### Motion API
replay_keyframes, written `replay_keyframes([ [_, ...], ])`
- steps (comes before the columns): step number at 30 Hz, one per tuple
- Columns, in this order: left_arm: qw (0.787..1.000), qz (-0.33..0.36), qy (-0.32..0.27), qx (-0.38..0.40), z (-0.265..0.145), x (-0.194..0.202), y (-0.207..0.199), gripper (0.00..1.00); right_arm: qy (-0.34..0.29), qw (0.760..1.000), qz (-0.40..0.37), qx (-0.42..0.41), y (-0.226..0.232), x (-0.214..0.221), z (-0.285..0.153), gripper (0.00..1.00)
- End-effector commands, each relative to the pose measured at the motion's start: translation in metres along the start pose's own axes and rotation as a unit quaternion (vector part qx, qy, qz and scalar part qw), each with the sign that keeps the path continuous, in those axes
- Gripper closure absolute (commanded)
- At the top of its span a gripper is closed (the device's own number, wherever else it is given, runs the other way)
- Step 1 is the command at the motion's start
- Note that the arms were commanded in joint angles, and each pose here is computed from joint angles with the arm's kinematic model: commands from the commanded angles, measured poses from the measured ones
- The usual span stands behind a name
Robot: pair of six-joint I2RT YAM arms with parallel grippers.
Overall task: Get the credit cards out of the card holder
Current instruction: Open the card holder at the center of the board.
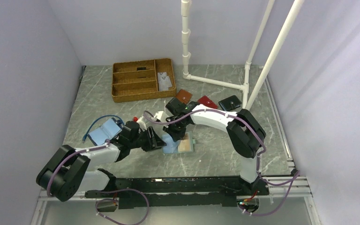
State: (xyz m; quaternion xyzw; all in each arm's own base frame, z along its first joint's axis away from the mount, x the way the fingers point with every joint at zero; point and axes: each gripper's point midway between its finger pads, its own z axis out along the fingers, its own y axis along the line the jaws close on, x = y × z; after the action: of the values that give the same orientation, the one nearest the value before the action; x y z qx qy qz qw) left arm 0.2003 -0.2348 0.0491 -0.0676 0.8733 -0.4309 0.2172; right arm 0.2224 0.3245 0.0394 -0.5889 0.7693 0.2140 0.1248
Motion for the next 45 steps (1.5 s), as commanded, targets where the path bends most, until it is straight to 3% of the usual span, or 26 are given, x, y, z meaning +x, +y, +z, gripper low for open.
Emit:
replay_keyframes([
  [1,0.999,0.011,-0.009,0.033,0.007,-0.009,-0.013,0.51,-0.053,0.996,0.052,-0.057,0.013,-0.029,-0.012,0.92],
  [9,0.999,0.015,-0.007,0.031,0.006,-0.009,-0.013,0.50,-0.075,0.966,0.222,-0.113,-0.019,-0.015,0.012,0.84],
  [12,0.999,0.018,-0.006,0.027,0.006,-0.009,-0.013,0.49,-0.087,0.949,0.262,-0.152,-0.020,-0.012,0.016,0.76],
  [18,1.000,0.021,-0.005,0.022,0.006,-0.011,-0.013,0.49,-0.126,0.910,0.300,-0.258,-0.003,-0.026,-0.001,0.55],
  [27,0.998,0.050,-0.010,0.043,-0.005,-0.016,-0.031,0.49,-0.156,0.868,0.308,-0.357,0.018,-0.045,-0.023,0.44],
  [34,0.994,0.082,-0.032,0.067,-0.022,-0.028,-0.057,0.49,-0.161,0.869,0.313,-0.349,0.013,-0.048,-0.026,0.45],
  [40,0.994,0.085,-0.044,0.056,-0.028,-0.035,-0.062,0.52,-0.175,0.917,0.225,-0.280,-0.001,-0.049,-0.045,0.46],
  [45,0.991,0.084,-0.040,0.101,-0.027,-0.040,-0.085,0.56,-0.163,0.961,0.123,-0.188,-0.015,-0.037,-0.063,0.48],
])
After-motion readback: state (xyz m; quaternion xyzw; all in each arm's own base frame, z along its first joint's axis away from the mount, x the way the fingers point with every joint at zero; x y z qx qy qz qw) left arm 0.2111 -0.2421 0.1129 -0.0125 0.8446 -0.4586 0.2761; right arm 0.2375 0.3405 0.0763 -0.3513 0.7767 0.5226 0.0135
